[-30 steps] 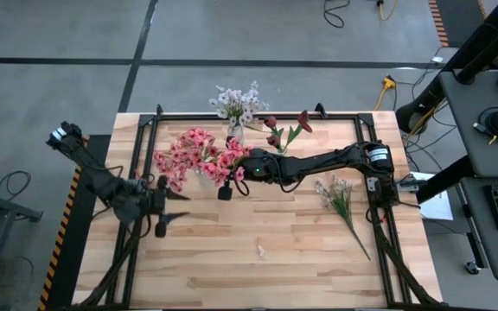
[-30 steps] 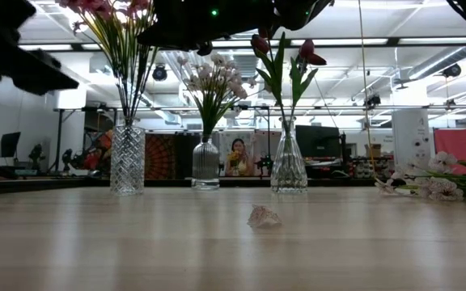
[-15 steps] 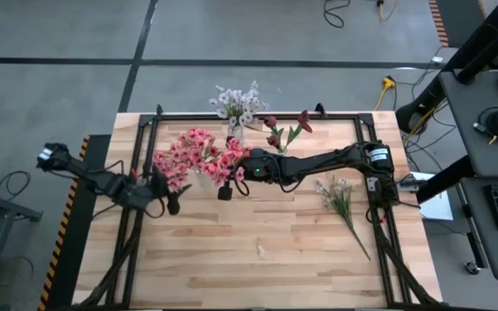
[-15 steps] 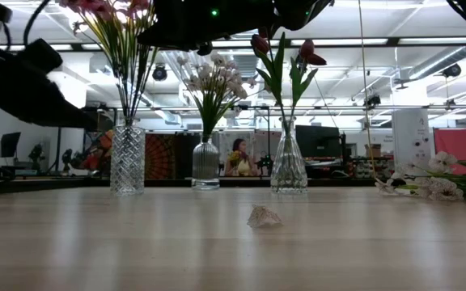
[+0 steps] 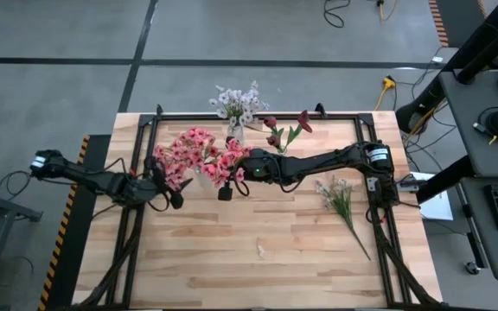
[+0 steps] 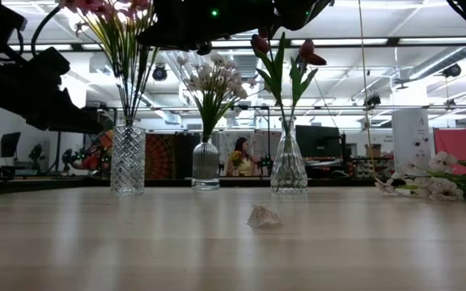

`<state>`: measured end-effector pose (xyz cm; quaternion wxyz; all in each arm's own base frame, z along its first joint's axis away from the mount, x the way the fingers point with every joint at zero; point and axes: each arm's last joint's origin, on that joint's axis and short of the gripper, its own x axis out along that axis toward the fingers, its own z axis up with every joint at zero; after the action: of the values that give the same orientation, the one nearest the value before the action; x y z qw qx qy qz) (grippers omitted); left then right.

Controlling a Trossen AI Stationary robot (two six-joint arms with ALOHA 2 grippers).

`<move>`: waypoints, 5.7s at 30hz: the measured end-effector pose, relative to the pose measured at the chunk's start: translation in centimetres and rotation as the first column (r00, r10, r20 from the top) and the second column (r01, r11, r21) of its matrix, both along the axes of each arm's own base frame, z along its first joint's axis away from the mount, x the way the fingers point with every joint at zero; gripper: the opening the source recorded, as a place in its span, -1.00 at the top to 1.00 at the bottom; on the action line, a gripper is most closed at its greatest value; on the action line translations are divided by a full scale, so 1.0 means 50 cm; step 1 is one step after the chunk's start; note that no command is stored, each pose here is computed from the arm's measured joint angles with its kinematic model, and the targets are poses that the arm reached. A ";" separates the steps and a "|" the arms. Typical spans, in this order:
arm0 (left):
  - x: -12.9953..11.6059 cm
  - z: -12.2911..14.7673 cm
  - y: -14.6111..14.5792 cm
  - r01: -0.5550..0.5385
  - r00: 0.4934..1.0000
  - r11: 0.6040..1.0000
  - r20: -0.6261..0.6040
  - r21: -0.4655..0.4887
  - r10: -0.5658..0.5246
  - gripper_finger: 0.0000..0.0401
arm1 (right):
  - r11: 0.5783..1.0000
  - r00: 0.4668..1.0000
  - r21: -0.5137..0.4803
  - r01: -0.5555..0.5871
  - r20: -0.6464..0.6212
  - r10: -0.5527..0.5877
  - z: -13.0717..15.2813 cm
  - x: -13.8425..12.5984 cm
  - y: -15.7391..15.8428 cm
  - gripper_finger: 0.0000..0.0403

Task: Sort flowers into vase by color
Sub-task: Put the pink flower into the bottom left transparent vase

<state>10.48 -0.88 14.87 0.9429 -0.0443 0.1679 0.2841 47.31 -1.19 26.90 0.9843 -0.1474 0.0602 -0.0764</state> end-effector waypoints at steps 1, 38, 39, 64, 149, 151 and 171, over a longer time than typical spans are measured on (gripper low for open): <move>0.000 -0.001 0.000 -0.002 1.000 1.000 -0.007 0.001 0.002 -0.03 | 1.000 1.000 -0.001 -0.001 0.000 0.001 0.000 0.000 0.000 0.94; 0.038 -0.038 0.005 -0.075 0.993 0.997 0.093 -0.018 0.076 -0.66 | 1.000 1.000 -0.007 -0.006 -0.001 0.006 0.000 0.000 0.000 0.94; 0.041 -0.036 0.004 -0.073 0.992 0.997 0.105 -0.017 0.074 -0.66 | 1.000 1.000 -0.007 -0.006 -0.001 0.006 0.000 0.000 0.000 0.94; 0.080 -0.056 0.001 -0.058 0.994 0.998 0.092 0.008 0.057 -0.66 | 1.000 1.000 -0.008 -0.006 -0.001 0.006 0.000 0.000 0.000 0.94; 0.103 -0.087 0.005 -0.119 0.990 0.992 0.079 0.032 0.116 -0.11 | 0.994 1.000 0.112 0.018 0.015 -0.020 0.000 -0.002 -0.035 0.94; 0.103 -0.087 0.005 -0.119 0.990 0.992 0.079 0.032 0.116 -0.11 | 0.994 1.000 0.112 0.018 0.015 -0.020 0.000 -0.002 -0.035 0.94; 0.103 -0.086 0.005 -0.117 0.990 0.993 0.080 0.031 0.114 -0.11 | 0.990 1.000 0.138 0.014 0.010 -0.016 -0.014 0.003 -0.049 0.94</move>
<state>15.63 -0.65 10.55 0.9314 -0.0481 0.1231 0.3393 47.48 -3.64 26.20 0.9918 -0.0782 0.0609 -0.0803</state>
